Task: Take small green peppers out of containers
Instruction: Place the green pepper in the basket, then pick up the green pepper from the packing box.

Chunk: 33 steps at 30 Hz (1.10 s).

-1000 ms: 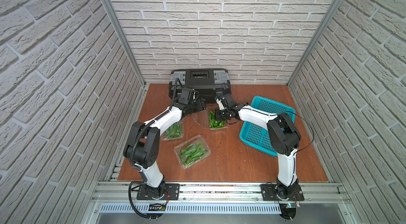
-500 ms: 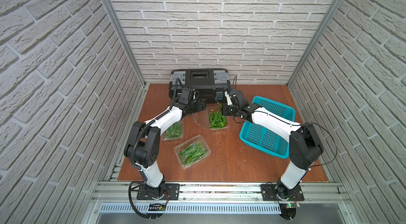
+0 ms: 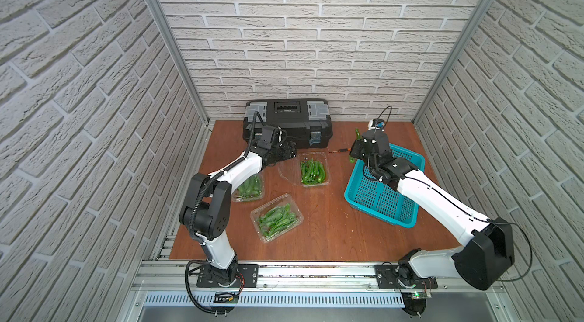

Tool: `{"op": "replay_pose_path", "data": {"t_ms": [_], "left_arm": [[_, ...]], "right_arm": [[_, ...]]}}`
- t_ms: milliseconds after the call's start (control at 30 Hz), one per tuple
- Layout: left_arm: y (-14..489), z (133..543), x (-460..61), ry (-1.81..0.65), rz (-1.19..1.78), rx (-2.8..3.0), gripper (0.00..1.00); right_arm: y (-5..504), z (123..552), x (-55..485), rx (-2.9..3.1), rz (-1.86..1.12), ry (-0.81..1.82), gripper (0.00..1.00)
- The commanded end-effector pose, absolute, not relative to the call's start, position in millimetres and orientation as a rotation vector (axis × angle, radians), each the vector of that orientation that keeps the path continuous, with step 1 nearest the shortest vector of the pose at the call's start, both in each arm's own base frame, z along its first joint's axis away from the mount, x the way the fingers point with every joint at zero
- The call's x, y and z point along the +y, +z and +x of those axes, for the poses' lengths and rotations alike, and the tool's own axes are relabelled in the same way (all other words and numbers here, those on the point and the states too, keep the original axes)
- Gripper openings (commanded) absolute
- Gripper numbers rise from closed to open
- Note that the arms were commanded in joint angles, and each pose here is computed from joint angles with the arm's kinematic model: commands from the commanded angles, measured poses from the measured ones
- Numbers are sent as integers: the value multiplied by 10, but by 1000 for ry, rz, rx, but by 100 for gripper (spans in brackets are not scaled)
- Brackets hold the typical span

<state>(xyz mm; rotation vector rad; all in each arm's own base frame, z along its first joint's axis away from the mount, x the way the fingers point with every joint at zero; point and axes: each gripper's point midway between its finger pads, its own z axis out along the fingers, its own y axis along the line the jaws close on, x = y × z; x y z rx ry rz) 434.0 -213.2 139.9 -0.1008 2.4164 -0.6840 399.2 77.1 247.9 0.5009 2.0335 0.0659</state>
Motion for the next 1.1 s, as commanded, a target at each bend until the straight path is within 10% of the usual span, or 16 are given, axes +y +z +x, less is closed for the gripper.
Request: {"op": "replay_pose_path", "data": {"t_ms": [0,267,700,1067], "left_arm": [[1491,4449,-2167,-700,-74,2385,73],[1483,4441,-2176,-703,-67,2390,73],[1479,4434,-2166,-704,-86,2389,74],[1507,4417,-2163,-700,-81,2391,73]], "right_arm": [[1995,3814,399,2115,656,-123,3],[1690,3840,461,2219,643,-117,36],[1615,4217,2353,2421,-17,628,36],[1155,4438,2761,2524,-42,755,37]]}}
